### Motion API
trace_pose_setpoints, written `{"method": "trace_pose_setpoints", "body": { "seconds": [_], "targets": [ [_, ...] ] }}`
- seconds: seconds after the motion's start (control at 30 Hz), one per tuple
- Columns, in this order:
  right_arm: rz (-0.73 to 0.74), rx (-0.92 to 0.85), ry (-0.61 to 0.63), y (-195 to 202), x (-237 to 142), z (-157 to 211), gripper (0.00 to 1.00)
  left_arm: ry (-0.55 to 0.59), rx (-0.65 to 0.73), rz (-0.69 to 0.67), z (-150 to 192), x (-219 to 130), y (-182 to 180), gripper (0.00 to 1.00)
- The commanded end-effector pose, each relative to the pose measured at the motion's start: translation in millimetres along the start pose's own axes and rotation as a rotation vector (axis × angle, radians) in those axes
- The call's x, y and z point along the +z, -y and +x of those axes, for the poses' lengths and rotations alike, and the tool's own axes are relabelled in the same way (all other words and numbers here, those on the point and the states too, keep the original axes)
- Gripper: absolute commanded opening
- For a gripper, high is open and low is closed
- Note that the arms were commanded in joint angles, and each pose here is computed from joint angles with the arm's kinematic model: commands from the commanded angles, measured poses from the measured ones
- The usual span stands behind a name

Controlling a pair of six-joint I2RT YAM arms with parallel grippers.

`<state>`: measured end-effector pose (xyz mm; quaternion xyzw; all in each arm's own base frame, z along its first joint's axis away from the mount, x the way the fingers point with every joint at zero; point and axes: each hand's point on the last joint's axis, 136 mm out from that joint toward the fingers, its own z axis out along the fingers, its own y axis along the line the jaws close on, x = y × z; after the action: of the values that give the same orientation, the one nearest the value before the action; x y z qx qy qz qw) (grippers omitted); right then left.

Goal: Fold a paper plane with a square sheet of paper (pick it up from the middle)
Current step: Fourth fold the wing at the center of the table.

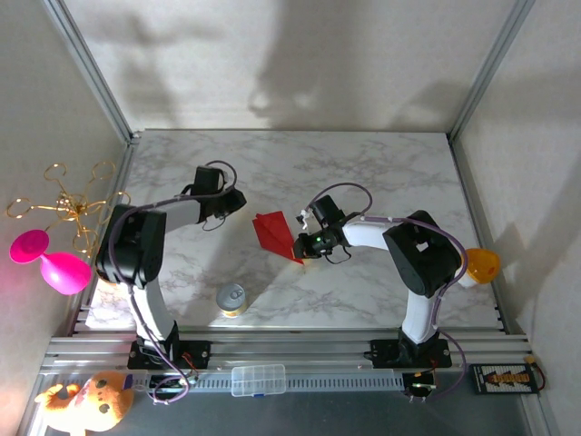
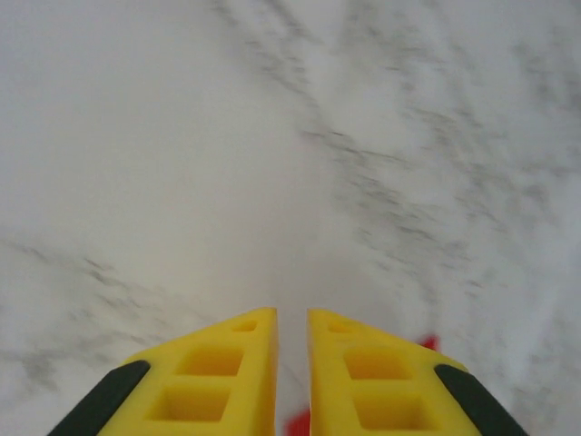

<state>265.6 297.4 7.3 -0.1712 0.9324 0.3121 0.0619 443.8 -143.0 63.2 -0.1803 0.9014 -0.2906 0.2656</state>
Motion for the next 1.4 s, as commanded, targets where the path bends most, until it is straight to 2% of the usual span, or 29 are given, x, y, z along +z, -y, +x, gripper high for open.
{"method": "trace_pose_setpoints", "body": {
  "seconds": [0.0, 0.17, 0.37, 0.5, 0.63, 0.87, 1.0, 1.2, 1.37],
  "targets": [
    [0.255, 0.145, -0.207, 68, 16, 76, 0.12, 0.034, 0.001, 0.099, 15, -27, 38, 0.16],
    [0.26, 0.139, -0.181, 70, 15, 76, 0.12, -0.007, -0.001, 0.177, 69, -27, 57, 0.16],
    [0.254, 0.127, -0.172, 72, 16, 78, 0.12, -0.061, -0.002, 0.194, 99, 1, 65, 0.15],
    [0.257, 0.116, -0.161, 73, 16, 76, 0.12, -0.058, -0.002, 0.197, 98, 16, 70, 0.15],
    [0.254, 0.112, -0.153, 73, 17, 75, 0.12, -0.045, -0.009, 0.147, 94, 29, 61, 0.15],
    [0.252, 0.109, -0.146, 71, 17, 71, 0.12, -0.051, 0.001, 0.12, 92, 38, 58, 0.14],
    [0.263, 0.109, -0.148, 73, 17, 70, 0.12, -0.064, 0.004, 0.046, 95, 43, 39, 0.14],
    [0.246, 0.105, -0.136, 65, 14, 62, 0.12, -0.079, -0.006, 0.012, 98, 46, 21, 0.13],
    [0.18, 0.091, -0.107, 47, 10, 46, 0.13, -0.089, -0.003, -0.017, 101, 47, 12, 0.13]
  ]
}}
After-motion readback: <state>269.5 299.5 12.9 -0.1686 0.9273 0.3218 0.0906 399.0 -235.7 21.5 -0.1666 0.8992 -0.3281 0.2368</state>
